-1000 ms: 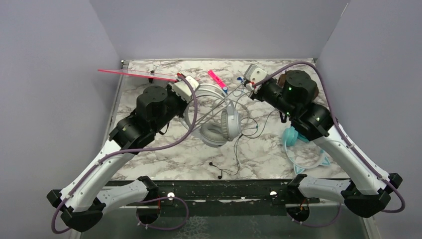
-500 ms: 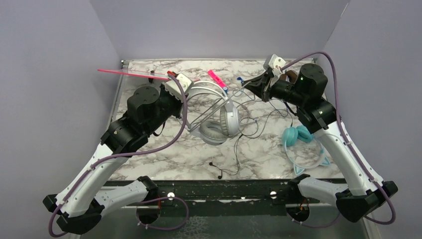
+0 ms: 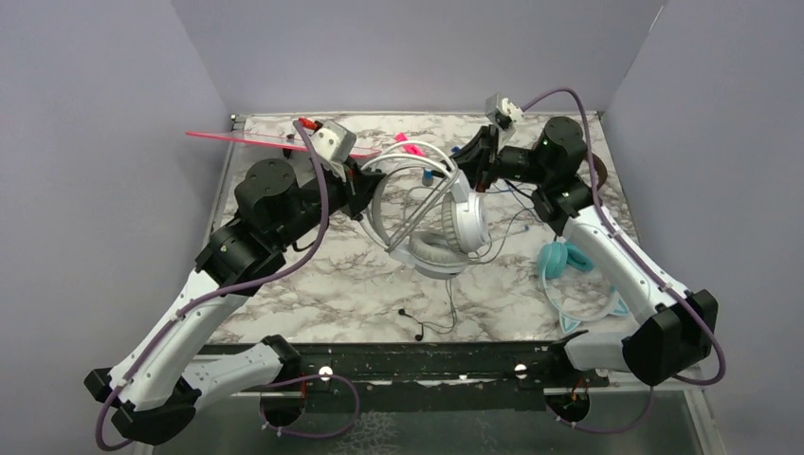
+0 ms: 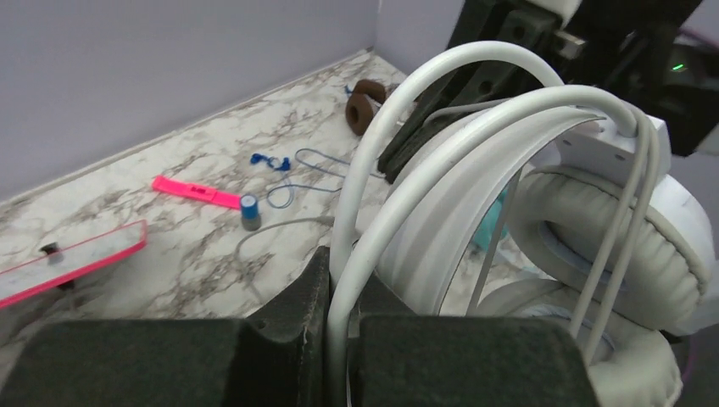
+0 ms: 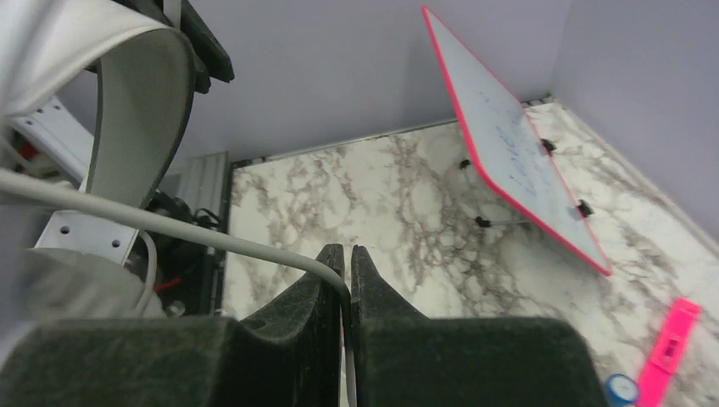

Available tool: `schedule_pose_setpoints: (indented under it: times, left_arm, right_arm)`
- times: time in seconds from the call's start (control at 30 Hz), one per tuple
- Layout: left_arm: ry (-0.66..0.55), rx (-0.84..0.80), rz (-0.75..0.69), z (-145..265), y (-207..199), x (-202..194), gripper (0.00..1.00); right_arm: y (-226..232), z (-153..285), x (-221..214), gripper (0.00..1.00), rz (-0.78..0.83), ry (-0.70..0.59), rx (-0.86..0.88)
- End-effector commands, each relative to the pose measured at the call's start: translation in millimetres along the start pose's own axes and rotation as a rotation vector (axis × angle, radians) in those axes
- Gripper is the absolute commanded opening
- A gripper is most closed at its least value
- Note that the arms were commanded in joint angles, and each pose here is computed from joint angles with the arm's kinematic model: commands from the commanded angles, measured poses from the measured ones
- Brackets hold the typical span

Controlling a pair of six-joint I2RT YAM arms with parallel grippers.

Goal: Wrap the headphones
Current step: Wrap the headphones cable around the headphones.

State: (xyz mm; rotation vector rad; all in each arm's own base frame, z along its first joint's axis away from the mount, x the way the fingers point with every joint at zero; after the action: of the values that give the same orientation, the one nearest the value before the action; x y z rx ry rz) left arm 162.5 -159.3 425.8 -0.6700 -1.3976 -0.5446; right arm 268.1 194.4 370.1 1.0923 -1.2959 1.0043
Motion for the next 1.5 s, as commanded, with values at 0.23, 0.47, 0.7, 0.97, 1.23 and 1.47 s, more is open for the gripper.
schedule_pose_setpoints:
  times: [0.23, 0.47, 0.7, 0.97, 1.23, 1.47]
  left_arm:
    - [-0.453, -0.184, 0.237, -7.3, -28.7, 87.7, 0.0]
    - [-0.575, -0.029, 0.329, -11.2, -14.9, 102.5, 0.0]
    - [-0.687, 0.21, 0.445, -12.5, 6.7, 117.7, 0.0]
    - [-0.777, 0.312, 0.436, -25.7, 16.2, 140.4, 0.0]
    - [-0.857, 0.364, 0.412, -21.4, 20.5, 163.0, 0.0]
    - [-0.881, 0.543, 0.324, -27.7, 34.6, 177.9, 0.0]
  right_arm:
    - [-13.3, -27.3, -33.4, 0.13, -0.486, -0.119, 0.08]
    - [-0.5, -39.9, -50.0, 0.1, -0.587, -0.238, 0.059]
    - [10.3, -63.7, -73.1, 0.11, -0.639, -0.287, -0.025]
    - [27.1, -85.9, -88.3, 0.15, -0.643, -0.347, 0.0]
    - [33.5, -97.8, -109.2, 0.13, -0.64, -0.335, -0.002]
    - [61.9, -87.8, -128.1, 0.02, -0.654, -0.273, 0.01]
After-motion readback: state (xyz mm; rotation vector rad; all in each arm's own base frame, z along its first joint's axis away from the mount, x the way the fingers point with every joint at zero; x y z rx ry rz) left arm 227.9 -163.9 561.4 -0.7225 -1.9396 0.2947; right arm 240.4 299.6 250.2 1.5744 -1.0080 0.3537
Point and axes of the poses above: each gripper's point midway between its finger pads, its own z axis back along the fingers, its own y axis along the line the jaws close on, x = y × z, the point moved 9 cm from there along z, back along the fingers, and after that the axes turned 1 degree about -z, right-handed, at the moved point
